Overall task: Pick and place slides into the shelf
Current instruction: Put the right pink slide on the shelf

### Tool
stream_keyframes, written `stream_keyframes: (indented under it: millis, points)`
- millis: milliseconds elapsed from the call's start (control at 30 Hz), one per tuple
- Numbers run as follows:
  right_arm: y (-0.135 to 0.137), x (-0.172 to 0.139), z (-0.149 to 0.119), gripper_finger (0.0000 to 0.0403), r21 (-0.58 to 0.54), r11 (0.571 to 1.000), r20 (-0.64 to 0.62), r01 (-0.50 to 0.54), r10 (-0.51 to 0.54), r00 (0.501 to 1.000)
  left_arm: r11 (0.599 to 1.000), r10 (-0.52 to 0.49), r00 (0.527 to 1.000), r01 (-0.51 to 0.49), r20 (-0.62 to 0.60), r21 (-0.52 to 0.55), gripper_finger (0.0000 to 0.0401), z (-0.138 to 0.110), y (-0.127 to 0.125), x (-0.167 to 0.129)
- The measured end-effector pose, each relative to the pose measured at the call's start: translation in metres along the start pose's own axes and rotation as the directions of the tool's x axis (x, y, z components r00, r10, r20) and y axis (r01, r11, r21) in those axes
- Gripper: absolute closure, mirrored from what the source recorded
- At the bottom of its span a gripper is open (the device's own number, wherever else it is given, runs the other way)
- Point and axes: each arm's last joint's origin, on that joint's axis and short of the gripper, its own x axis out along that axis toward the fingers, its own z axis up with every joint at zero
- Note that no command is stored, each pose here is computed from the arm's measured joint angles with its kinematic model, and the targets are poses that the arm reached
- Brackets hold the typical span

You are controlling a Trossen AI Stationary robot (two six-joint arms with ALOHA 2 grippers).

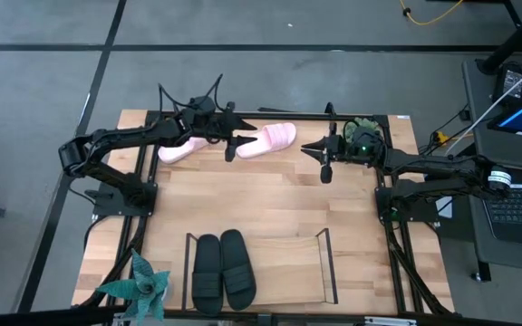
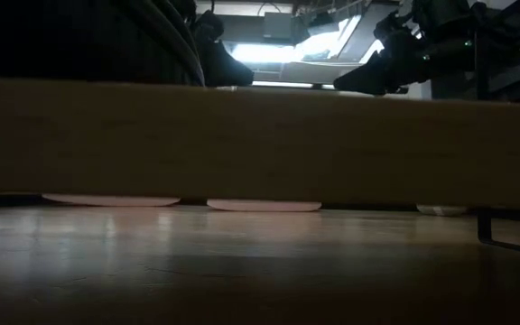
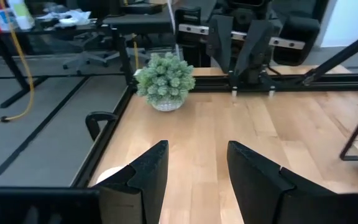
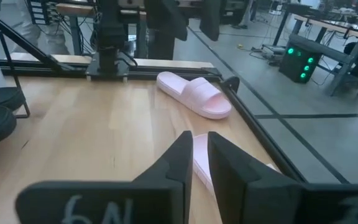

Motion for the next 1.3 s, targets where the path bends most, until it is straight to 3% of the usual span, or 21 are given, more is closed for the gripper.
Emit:
stream_keyframes:
  millis: [333,567,667,800,1000,1300]
  points:
    - [0.000,0.000,0.000,0.0350,0.000,1.000,-0.003,0.001,-0.001,1.000,0.997,0.063,0.998,-0.063,-0.008,-0.046,0.0244,-0.004,0.021,-0.011]
    - [0.000,0.000,-0.002,0.0350,-0.001,1.000,-0.017,-0.001,0.001,1.000,0.987,0.158,0.986,-0.155,0.062,-0.043,0.0244,0.018,0.030,-0.050]
    - [0.000,0.000,-0.002,0.0350,-0.001,1.000,-0.019,-0.001,0.001,1.000,0.971,0.239,0.971,-0.239,0.000,-0.027,0.0244,0.020,0.028,-0.071]
    - [0.000,0.000,-0.002,0.0350,-0.008,1.000,-0.019,-0.001,0.001,1.000,0.932,0.358,0.918,-0.364,-0.171,-0.003,0.0244,0.014,0.022,-0.096]
    - [0.000,0.000,-0.002,0.0350,-0.023,1.000,-0.018,-0.002,0.001,1.000,0.895,0.427,0.839,-0.446,-0.339,0.023,0.0244,0.005,0.010,-0.115]
    - [0.000,0.000,-0.002,0.0350,-0.023,1.000,-0.018,-0.001,0.001,1.000,0.824,0.504,0.624,-0.556,-0.596,0.115,0.0244,-0.017,0.003,-0.129]
